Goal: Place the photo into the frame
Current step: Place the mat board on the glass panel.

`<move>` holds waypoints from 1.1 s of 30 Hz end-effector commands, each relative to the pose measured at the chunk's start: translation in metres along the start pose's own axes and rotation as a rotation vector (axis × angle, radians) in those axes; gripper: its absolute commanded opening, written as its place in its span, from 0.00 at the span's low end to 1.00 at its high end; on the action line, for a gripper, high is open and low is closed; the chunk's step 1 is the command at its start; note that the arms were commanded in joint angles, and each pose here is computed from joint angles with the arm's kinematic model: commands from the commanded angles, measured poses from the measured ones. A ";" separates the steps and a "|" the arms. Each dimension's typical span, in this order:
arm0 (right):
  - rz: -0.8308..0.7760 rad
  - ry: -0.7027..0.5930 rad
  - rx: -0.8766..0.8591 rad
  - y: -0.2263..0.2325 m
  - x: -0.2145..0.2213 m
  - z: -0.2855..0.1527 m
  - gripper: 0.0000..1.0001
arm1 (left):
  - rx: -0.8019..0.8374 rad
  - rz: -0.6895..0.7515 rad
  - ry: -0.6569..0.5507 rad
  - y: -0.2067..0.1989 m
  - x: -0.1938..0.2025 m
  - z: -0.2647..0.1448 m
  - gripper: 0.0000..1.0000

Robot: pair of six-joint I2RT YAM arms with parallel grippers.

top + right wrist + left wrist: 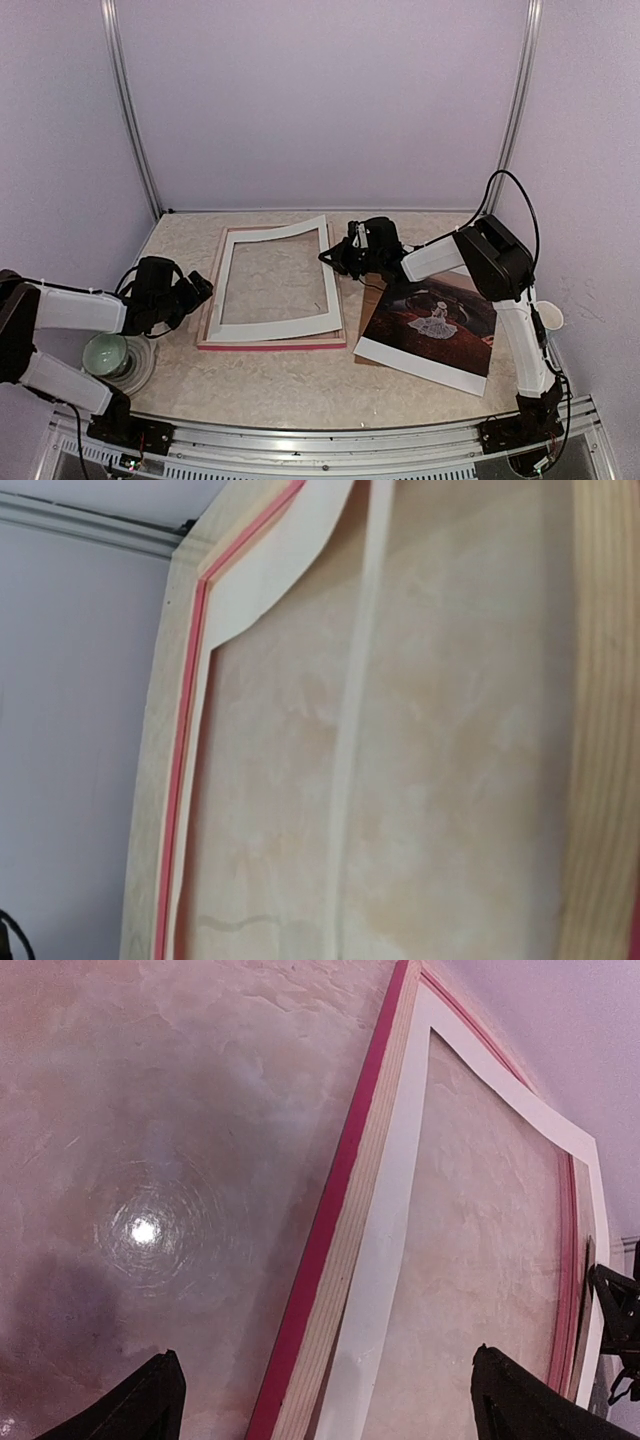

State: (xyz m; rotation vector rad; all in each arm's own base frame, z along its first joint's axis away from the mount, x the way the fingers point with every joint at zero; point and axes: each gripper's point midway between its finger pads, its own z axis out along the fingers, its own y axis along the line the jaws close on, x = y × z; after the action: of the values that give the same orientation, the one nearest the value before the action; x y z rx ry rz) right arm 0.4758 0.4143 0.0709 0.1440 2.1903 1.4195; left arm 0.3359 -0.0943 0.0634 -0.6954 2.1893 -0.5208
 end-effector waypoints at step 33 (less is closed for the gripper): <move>-0.061 -0.020 0.055 0.002 0.014 0.017 0.35 | 0.011 -0.022 0.036 0.009 0.014 0.007 0.99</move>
State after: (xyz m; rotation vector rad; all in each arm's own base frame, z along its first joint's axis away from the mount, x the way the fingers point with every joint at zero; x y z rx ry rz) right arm 0.4806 0.4287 0.0789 0.1393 2.1424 1.3507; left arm 0.3299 -0.0979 0.0492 -0.7013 2.2189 -0.5484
